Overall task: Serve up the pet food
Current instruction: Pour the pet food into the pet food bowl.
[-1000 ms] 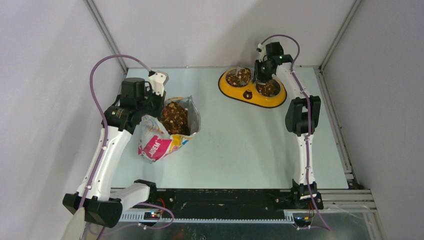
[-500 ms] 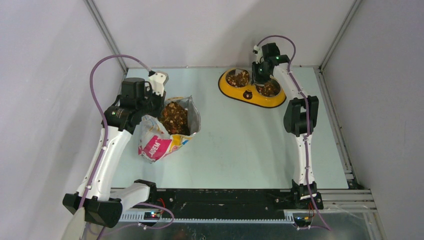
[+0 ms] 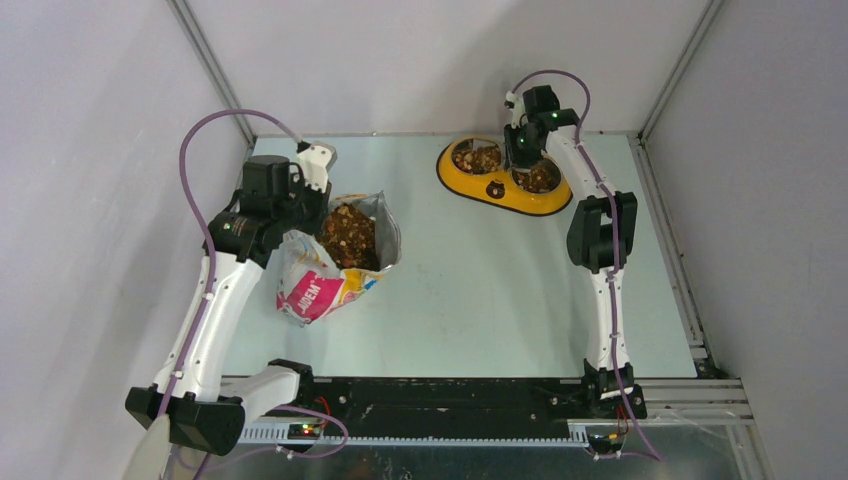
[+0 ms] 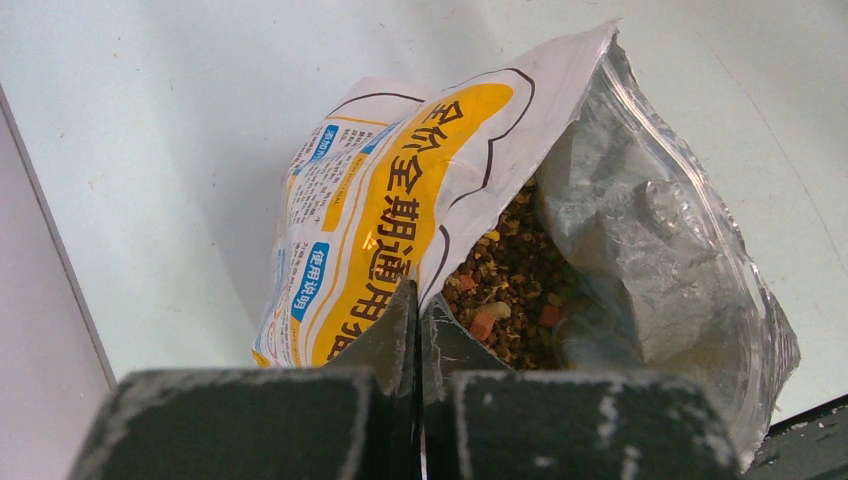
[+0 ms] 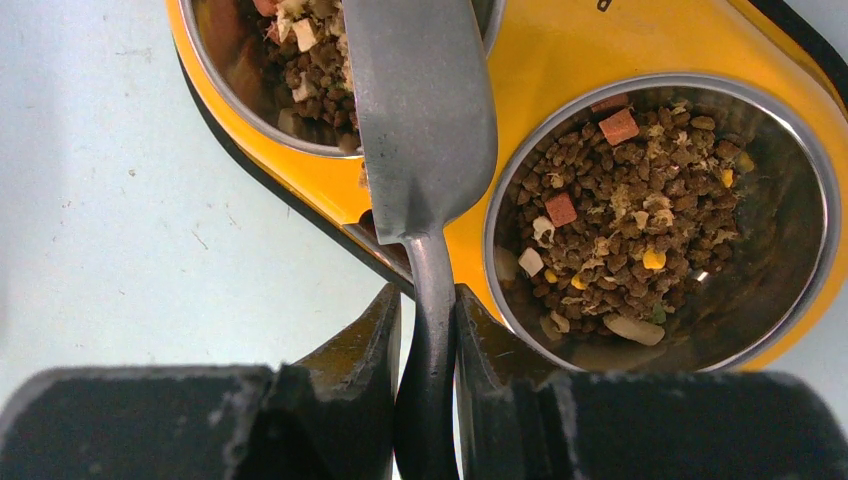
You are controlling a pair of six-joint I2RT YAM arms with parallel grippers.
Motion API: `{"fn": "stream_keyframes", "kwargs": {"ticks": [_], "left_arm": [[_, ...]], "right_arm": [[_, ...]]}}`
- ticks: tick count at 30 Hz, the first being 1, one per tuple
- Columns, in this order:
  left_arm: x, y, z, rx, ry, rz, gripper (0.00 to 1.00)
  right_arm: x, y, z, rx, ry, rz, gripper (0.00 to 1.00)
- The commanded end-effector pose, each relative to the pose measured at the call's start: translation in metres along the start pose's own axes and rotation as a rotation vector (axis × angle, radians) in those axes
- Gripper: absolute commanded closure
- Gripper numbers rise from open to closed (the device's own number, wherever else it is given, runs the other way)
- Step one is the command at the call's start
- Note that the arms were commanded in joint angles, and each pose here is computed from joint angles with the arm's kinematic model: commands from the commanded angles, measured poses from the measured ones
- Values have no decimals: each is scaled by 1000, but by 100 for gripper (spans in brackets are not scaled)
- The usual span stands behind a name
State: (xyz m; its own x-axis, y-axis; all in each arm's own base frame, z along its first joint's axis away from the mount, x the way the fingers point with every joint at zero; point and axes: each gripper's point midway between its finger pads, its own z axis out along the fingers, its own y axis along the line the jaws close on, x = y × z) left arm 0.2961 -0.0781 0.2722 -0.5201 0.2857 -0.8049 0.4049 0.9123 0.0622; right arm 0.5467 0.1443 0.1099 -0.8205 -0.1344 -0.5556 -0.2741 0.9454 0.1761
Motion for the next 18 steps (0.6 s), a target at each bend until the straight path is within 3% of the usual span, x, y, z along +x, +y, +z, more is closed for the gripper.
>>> {"fn": "stream_keyframes", "kwargs": {"ticks": [1,18], "left_arm": [[-17,2,-13,-9,-76,11,100],[-16,3,-14,-12,-75,9,100]], "right_arm": [[-48,12,-51,7,-156,-54,100],[-54,12,-47,21,-173,-68,100]]}}
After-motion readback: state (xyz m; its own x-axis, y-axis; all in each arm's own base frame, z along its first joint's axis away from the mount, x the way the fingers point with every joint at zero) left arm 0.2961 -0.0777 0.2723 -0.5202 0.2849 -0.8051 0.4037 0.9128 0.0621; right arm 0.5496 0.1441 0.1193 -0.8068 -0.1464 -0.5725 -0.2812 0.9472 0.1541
